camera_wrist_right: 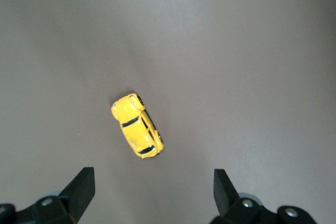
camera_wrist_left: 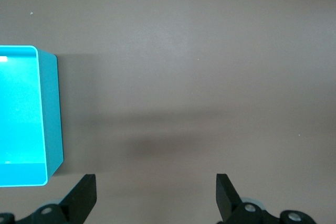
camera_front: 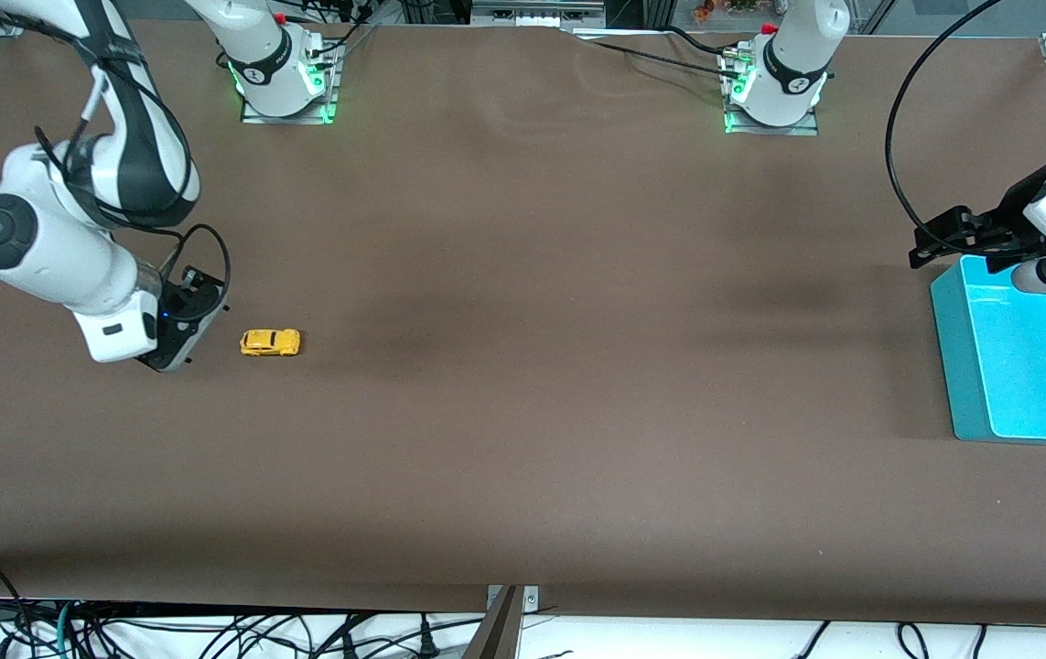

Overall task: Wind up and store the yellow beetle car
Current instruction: 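Reach the right gripper down toward the yellow beetle car, then close the right gripper on the yellow car's body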

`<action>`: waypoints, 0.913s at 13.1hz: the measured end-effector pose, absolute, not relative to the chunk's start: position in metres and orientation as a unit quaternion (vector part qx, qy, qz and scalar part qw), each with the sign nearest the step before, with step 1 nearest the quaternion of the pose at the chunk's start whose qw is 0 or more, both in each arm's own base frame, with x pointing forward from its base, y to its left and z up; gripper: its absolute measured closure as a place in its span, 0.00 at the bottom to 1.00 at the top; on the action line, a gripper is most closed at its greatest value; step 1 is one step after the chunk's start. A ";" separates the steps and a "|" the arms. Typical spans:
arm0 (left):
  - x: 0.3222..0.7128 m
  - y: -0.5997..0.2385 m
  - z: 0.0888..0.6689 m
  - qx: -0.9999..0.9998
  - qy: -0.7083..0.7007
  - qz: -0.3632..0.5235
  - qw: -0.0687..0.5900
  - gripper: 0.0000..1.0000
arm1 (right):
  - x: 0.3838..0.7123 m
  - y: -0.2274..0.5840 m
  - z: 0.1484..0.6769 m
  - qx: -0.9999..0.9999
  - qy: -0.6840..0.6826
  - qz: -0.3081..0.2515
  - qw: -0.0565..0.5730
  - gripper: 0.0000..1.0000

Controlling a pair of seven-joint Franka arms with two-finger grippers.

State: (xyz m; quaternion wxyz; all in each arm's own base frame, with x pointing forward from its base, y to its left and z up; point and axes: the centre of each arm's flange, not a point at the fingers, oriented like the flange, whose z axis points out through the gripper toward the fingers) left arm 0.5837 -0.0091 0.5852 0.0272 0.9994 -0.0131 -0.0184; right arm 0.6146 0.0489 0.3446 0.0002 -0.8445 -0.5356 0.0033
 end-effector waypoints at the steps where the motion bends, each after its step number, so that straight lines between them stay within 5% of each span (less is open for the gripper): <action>1: 0.584 -0.009 0.585 0.999 -0.013 -0.018 0.027 0.00 | 0.615 0.049 0.330 -0.838 -0.546 0.003 0.000 0.00; 12: 0.584 -0.009 0.585 0.999 -0.013 -0.018 0.027 0.00 | 0.585 0.057 0.228 -0.790 -0.613 -0.023 0.008 0.04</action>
